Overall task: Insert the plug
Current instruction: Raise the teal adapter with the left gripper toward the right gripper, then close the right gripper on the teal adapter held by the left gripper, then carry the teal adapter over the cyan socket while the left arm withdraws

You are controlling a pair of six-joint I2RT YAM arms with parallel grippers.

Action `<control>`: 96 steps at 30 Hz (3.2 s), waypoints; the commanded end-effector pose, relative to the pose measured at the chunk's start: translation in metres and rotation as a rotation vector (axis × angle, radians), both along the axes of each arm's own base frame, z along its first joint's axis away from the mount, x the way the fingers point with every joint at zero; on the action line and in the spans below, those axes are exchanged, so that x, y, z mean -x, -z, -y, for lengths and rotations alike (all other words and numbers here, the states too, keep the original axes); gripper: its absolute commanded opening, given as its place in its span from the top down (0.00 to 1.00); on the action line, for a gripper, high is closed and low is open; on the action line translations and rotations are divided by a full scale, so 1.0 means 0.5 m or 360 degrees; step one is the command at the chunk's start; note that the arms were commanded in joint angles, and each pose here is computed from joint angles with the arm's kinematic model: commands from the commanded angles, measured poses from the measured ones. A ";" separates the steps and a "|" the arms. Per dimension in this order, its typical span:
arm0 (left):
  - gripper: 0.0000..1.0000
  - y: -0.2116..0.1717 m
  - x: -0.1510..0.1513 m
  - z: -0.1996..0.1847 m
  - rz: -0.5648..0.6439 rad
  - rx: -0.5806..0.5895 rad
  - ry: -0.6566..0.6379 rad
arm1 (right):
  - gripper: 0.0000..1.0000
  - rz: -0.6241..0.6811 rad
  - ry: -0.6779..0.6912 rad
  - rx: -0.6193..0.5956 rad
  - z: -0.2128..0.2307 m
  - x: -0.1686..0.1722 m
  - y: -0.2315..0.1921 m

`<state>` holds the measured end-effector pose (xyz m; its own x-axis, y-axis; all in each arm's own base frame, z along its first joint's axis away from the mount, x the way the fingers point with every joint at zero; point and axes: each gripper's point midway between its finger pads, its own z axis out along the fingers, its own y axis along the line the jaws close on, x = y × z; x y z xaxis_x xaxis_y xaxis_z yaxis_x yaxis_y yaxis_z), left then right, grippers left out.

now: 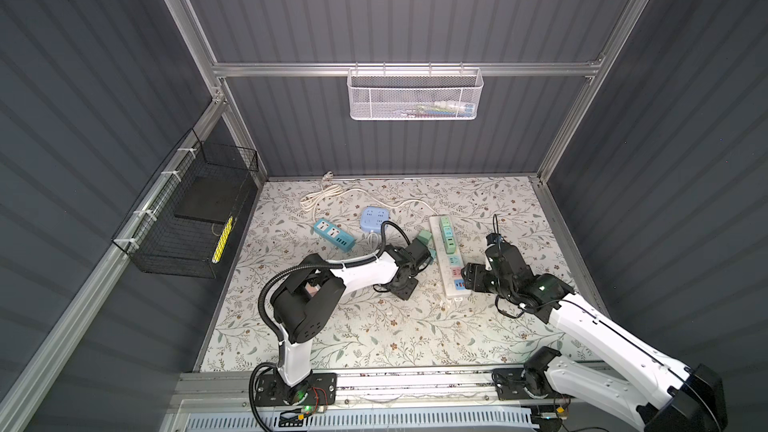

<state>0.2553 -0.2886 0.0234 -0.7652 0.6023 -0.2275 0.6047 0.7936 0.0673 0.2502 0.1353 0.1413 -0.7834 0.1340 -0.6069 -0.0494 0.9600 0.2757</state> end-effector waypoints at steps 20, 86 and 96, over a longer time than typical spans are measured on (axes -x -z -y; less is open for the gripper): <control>0.92 -0.308 0.060 0.168 0.0895 0.1287 0.0688 | 0.64 0.0098 -0.0632 -0.0476 -0.156 0.024 -0.117; 0.01 -0.323 0.019 -0.161 0.1246 0.1185 -0.0604 | 0.86 0.0354 -0.0164 0.0228 -0.059 -0.161 0.070; 0.00 -0.331 0.017 -0.162 0.1272 0.1183 -0.0595 | 0.86 0.0344 -0.0144 0.0344 -0.048 -0.179 0.077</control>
<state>0.2457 -0.2112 0.1847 -0.3627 -0.1153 -0.9248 0.3290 0.9126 -0.2428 0.3274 0.1615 0.0927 -0.6635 -0.0643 -0.7454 -0.1869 0.9790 0.0819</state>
